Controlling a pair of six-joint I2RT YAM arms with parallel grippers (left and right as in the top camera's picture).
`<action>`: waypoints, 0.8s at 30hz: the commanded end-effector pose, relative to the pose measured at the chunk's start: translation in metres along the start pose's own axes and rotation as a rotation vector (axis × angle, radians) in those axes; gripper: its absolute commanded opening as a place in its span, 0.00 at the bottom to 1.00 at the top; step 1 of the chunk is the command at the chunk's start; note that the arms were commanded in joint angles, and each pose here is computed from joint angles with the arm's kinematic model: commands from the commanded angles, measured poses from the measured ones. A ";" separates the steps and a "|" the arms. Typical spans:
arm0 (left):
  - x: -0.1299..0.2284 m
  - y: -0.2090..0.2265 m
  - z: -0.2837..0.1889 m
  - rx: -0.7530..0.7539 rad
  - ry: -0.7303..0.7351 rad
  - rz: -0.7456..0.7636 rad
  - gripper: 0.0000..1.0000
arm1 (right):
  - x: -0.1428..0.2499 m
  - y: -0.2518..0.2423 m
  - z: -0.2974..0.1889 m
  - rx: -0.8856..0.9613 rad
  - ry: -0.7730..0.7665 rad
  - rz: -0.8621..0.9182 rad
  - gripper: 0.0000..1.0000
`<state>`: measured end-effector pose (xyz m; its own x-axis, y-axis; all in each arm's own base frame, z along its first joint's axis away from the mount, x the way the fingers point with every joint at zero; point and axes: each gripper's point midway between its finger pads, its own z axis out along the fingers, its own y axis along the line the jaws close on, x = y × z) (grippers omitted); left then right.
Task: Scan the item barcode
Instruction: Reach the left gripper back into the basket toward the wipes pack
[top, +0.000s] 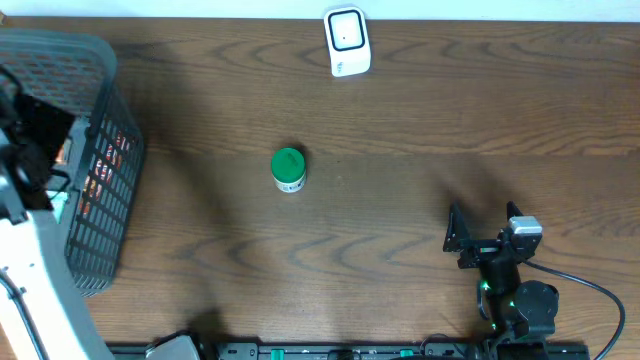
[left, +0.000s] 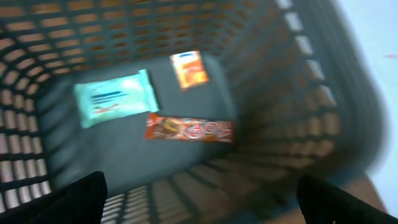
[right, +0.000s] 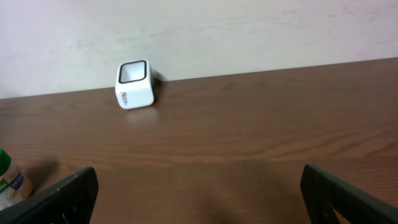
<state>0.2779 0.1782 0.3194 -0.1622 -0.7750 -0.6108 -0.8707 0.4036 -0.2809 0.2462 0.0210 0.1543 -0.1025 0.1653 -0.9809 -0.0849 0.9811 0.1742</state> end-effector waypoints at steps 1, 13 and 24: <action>-0.001 0.019 0.022 -0.086 0.037 -0.042 0.98 | 0.002 0.002 0.000 -0.010 0.007 -0.015 0.99; 0.034 0.040 0.122 -0.318 0.259 0.007 0.98 | 0.002 0.002 0.000 -0.010 0.006 -0.016 0.99; 0.051 0.078 0.192 -0.482 0.375 0.161 0.98 | 0.002 0.002 0.000 -0.010 0.006 -0.016 0.99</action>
<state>0.3026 0.2516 0.1325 -0.3370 -0.8901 -0.3067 -0.9410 0.3080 0.1402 0.2462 0.0210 0.1543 -0.1025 0.1653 -0.9809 -0.0849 0.9811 0.1742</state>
